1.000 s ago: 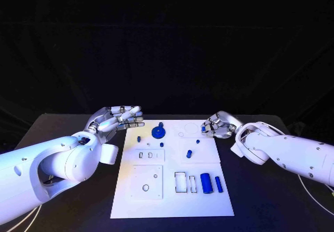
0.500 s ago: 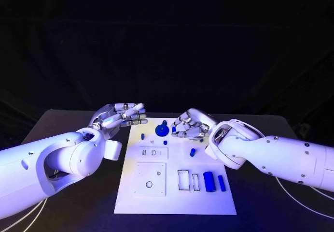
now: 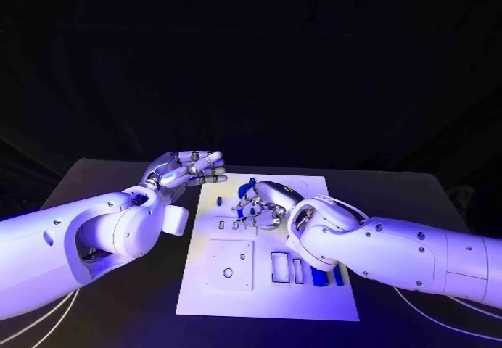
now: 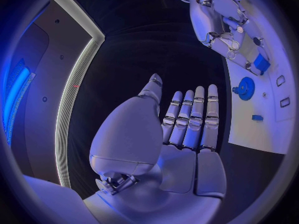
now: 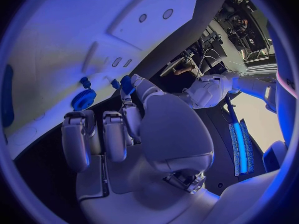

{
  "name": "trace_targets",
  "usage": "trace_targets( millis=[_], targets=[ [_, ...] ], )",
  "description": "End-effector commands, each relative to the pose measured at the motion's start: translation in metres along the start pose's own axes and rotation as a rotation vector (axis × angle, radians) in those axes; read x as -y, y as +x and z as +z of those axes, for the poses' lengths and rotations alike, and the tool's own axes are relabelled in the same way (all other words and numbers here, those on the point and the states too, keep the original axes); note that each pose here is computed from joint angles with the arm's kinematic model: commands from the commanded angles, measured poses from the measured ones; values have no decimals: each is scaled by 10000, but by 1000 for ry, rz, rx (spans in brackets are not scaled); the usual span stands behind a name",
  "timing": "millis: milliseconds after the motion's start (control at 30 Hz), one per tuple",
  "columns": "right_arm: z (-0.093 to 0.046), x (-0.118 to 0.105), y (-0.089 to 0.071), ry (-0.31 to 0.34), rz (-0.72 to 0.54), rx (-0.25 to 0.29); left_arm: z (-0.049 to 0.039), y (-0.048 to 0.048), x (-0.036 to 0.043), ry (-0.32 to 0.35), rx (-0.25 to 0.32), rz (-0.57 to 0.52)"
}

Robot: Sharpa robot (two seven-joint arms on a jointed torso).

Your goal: Assemble the parts on the task board

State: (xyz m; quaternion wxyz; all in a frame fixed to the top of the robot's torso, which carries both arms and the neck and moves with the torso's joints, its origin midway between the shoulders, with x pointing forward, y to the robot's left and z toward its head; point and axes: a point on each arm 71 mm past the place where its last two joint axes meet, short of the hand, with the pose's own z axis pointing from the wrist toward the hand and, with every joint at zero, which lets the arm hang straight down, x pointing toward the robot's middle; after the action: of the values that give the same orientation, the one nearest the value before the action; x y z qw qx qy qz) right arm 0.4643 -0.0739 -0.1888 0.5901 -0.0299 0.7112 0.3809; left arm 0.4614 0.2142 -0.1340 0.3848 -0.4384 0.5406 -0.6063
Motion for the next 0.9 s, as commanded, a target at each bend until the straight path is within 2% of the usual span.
trace_targets(
  millis=[33, 200, 500, 700, 900],
  targets=[
    [17, 10, 92, 1, -73, -14, 5, 25, 9, 4, -15, -11],
    [37, 30, 181, 12, -87, -26, 6, 23, 9, 4, -14, -11],
    [69, 47, 249, 27, -103, -41, 10, 31, 7, 3, -15, -12],
    [72, 81, 280, 36, -113, -45, 31, 74, -2, 3, -26, -16],
    [65, 113, 282, 45, -120, -48, 38, 73, -5, 2, -25, -16]
  ],
)
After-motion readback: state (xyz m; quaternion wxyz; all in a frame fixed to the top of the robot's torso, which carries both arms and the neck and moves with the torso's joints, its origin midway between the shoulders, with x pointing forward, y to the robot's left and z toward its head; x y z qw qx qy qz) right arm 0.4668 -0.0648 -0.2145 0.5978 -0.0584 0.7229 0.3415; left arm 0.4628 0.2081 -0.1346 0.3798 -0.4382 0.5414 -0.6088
